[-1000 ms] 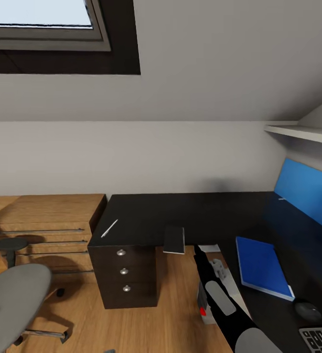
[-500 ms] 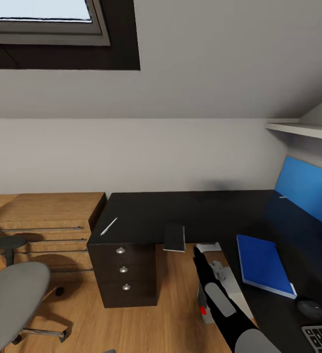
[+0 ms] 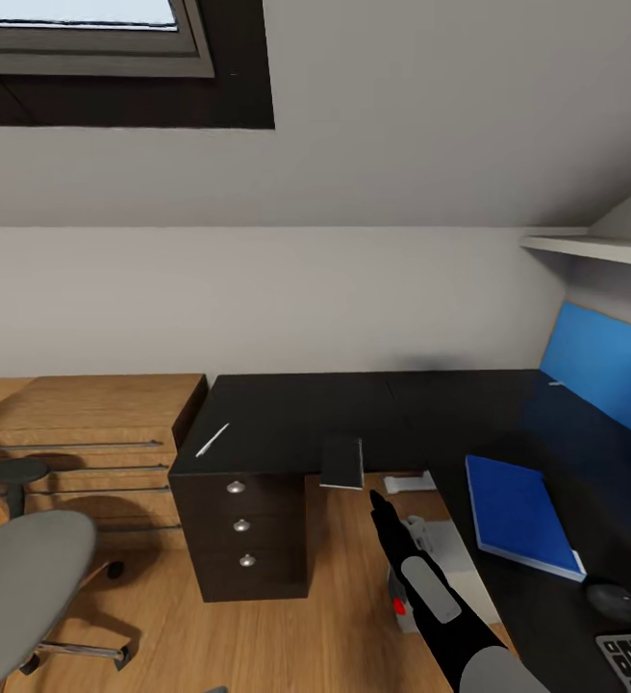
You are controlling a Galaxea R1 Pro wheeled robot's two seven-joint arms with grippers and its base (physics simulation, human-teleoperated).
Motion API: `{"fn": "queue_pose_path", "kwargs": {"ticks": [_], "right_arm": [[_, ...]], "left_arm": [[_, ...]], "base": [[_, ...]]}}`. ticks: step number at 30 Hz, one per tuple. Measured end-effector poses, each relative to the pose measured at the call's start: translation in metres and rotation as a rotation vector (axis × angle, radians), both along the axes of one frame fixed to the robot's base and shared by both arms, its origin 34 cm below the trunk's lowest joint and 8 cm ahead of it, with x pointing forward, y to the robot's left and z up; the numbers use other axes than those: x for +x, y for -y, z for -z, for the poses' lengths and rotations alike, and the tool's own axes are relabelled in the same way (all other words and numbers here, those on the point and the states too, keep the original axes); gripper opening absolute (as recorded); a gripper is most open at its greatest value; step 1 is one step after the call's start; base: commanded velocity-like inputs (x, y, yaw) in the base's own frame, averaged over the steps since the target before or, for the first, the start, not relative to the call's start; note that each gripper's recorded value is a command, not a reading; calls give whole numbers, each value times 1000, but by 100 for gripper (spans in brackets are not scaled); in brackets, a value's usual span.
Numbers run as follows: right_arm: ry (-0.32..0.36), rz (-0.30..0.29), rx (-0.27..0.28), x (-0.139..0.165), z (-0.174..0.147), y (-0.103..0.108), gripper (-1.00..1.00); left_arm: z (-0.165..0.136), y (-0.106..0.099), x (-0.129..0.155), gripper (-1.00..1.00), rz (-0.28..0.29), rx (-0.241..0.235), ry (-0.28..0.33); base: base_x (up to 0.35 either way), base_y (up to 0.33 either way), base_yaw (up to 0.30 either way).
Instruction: In the bedroom, organize the workspace by keeping the computer under the desk, ensuring the monitor is on the desk, placing the keyboard on the desk next to the monitor, placing the mouse on the desk next to the keyboard, moving the folder from the swivel chair onto the desk next to the mouse, stacking the notebook on top of the folder with the pen on top of the notebook, and positioning the swivel chair next to the desk.
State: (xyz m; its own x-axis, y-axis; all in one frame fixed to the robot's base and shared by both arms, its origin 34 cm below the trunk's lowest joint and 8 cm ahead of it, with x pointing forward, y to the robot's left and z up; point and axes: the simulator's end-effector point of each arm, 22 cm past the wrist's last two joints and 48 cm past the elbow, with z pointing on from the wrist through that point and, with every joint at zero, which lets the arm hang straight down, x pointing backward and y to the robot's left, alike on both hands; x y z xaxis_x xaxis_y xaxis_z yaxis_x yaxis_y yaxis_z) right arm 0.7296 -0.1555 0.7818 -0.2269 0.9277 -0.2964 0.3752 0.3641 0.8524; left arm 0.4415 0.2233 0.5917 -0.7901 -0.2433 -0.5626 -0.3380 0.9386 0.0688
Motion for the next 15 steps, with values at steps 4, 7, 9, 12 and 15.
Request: {"fn": "queue_pose_path", "kwargs": {"ticks": [4,7,9,12,15], "right_arm": [[-10,-15,5,-2,9,-4,100],[-15,-17,5,-3,15,-5,100],[-17,-18,5,-3,20,-6,100],[-17,-19,6,-3,24,-6,100],[-16,-19,5,-3,29,-6,100]], "left_arm": [[7,3,-1,100,0,-4,-4],[12,4,-1,100,0,-5,-4],[15,3,-1,100,-1,-4,-5],[20,3,-1,100,-2,-4,-5],[25,3,-1,100,-2,-4,-5]], "base": [[0,0,0],[0,0,0],[0,0,0],[0,0,0],[0,0,0]]}}
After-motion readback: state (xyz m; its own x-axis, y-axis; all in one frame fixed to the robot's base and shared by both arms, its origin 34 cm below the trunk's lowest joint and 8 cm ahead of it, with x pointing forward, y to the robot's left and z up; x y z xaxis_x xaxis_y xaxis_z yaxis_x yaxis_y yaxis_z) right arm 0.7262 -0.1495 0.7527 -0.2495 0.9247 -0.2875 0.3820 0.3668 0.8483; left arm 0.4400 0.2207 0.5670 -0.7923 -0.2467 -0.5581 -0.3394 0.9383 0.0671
